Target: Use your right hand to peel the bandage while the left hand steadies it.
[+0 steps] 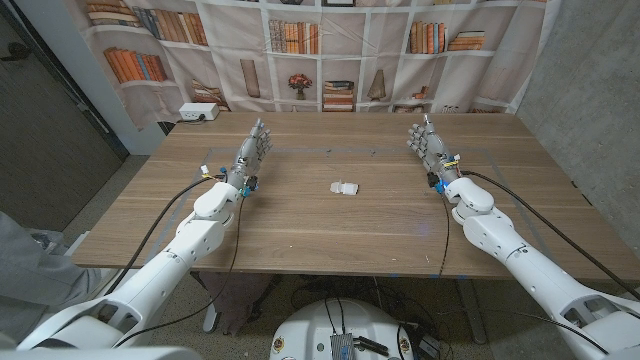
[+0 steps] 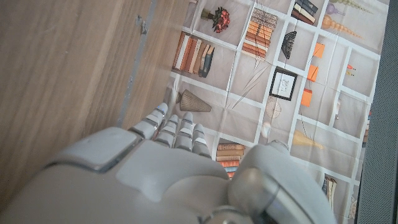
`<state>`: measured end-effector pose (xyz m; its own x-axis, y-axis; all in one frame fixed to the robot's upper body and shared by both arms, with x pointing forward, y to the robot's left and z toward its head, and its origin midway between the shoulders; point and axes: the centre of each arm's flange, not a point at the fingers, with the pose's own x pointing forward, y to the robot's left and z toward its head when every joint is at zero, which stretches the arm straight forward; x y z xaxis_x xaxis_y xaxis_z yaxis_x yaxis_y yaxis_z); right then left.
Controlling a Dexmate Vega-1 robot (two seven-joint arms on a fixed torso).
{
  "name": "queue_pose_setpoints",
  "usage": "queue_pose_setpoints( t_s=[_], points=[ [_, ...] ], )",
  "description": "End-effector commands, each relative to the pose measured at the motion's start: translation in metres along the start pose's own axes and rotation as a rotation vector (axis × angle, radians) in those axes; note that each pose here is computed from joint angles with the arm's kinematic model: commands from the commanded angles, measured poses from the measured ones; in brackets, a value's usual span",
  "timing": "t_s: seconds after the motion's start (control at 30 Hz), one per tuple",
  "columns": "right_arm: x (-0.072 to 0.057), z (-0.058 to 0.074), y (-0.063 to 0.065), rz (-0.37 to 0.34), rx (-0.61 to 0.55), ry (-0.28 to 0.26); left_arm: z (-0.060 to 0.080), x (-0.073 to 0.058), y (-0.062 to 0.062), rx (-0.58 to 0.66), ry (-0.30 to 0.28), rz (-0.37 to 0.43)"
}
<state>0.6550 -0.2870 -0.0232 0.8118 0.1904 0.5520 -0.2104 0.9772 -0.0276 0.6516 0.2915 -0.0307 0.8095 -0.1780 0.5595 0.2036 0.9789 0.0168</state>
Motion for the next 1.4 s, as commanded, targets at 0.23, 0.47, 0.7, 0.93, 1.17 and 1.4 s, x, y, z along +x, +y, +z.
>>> queue_pose_setpoints(
  t_s=[0.23,0.47,0.7,0.93,1.17,1.4],
  points=[
    [0.0,0.005,0.008,0.008,-0.03,0.017,-0.001,-0.006,0.005,0.0,0.002,-0.005],
    [-0.006,0.011,0.012,0.018,-0.079,0.013,0.0,-0.006,0.0,0.008,0.015,-0.013],
    [-0.016,0.016,0.01,0.017,-0.092,0.02,0.017,-0.007,-0.009,0.044,-0.02,-0.011],
    [-0.025,0.02,0.014,0.038,-0.188,0.009,0.011,-0.015,-0.026,0.022,-0.001,0.022],
    [-0.032,0.022,0.017,0.054,-0.252,-0.003,0.007,-0.013,-0.034,0.03,0.01,0.005],
    [-0.035,0.026,0.02,0.023,-0.295,-0.036,0.006,-0.003,-0.032,0.026,0.0,-0.007]
  ],
)
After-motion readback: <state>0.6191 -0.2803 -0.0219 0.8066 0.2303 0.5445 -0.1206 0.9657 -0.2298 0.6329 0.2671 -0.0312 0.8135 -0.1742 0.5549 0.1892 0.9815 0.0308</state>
